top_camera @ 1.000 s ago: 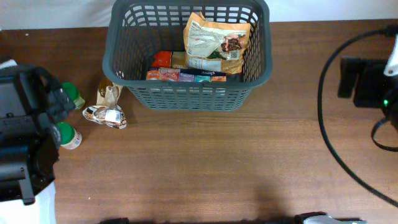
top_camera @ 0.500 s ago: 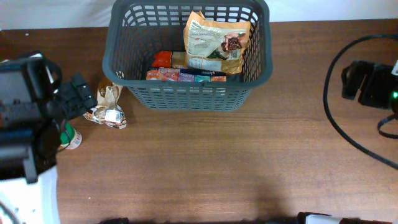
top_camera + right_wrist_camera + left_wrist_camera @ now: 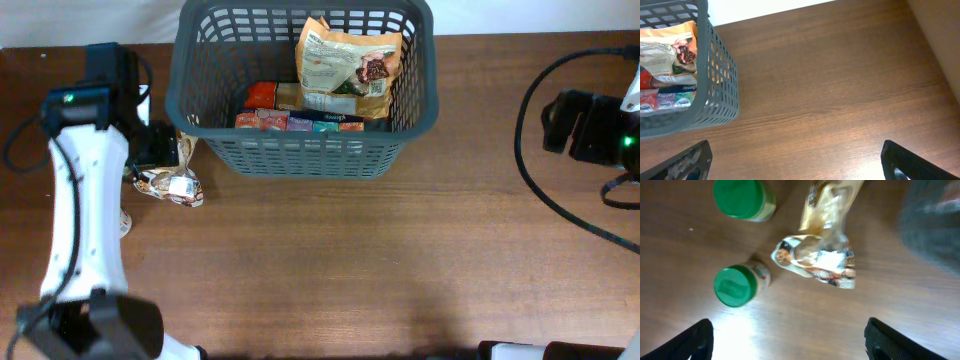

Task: Pack container
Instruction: 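Grasp the crumpled foil snack bag with the left gripper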

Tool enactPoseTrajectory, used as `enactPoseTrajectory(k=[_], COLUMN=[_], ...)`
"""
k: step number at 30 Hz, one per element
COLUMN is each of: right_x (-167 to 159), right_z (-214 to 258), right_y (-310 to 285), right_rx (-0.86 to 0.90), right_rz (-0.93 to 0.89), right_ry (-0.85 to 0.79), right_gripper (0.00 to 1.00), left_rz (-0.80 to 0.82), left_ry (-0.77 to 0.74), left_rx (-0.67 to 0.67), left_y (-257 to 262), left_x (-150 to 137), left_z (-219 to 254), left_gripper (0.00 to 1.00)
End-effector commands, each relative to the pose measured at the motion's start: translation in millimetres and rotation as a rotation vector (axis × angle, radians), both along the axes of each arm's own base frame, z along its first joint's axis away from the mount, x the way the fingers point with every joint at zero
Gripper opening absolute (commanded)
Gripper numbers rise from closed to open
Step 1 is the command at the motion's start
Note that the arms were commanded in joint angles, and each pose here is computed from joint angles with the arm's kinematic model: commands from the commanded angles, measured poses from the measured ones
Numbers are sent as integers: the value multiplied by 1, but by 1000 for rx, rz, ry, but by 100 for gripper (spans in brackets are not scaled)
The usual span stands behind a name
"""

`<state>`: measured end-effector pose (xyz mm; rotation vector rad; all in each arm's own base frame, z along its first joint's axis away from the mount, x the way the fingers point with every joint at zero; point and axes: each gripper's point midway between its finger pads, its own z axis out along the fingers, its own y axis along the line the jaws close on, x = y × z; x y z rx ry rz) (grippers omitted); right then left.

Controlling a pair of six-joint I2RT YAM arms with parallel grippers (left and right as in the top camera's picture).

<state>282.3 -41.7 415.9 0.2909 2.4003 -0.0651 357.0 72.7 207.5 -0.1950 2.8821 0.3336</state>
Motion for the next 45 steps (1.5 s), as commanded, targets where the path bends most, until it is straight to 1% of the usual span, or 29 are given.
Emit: enactPoseTrajectory(k=[1,3,6,8,12,16,18,21,24,27,33,36,39,42,43,44,45], right_x=[4,6,8,8,8,8,8,8,8,8,8,8,8,8,8,8,8], right_z=[-7,-9,-10,-11,-11,-11,-11,-11,-10,-11,-11,-11,-11,-11,-11,-11,-11], right_y=[-1,-1,-1,-1,-1,-1,-1,-1,-1,-1,-1,-1,-1,-1,-1,-1,-1], right_rx=[18,19,20,20,20,20,20,20,21,23,23,23,23,23,23,23,23], right_rz=[-6,-7,-7,-7,-7,-7,-6,-6,-6,-4,-4,-4,-4,-4,-4,-4,-4], right_ry=[26,33,38,39,39,39,39,39,39,38,38,38,38,38,38,38,38], right_gripper=[99,99,99,99,99,99,99,99,99,99,99,99,99,99,99,99,99], left_rz=[-47,-45,-51,-92,-100,-101,-139,-163,-163,-164,-163,-166,-166,-182,-192,-208,-226], left_ry=[73,105,160,218,302,325,325,304,317,333,371,369,375,364,361,361,361], left_rx=[61,78,67,34,12,6,-36,-81,-88,-107,-129,-171,-184,-218,-218,-213,-201], left_y=[12,17,20,15,13,14,7,-1,-2,-5,-8,-15,-17,-29,-33,-37,-42], left_x=[17,27,37,39,40,48,51,59,58,55,45,45,43,46,48,49,51], left_z=[-29,-48,-80,-105,-144,-174,-184,-194,-201,-206,-205,-206,-205,-203,-202,-201,-200], left_gripper=[80,83,84,84,84,84,84,83,83,80,80,80,81,82,87,94,98])
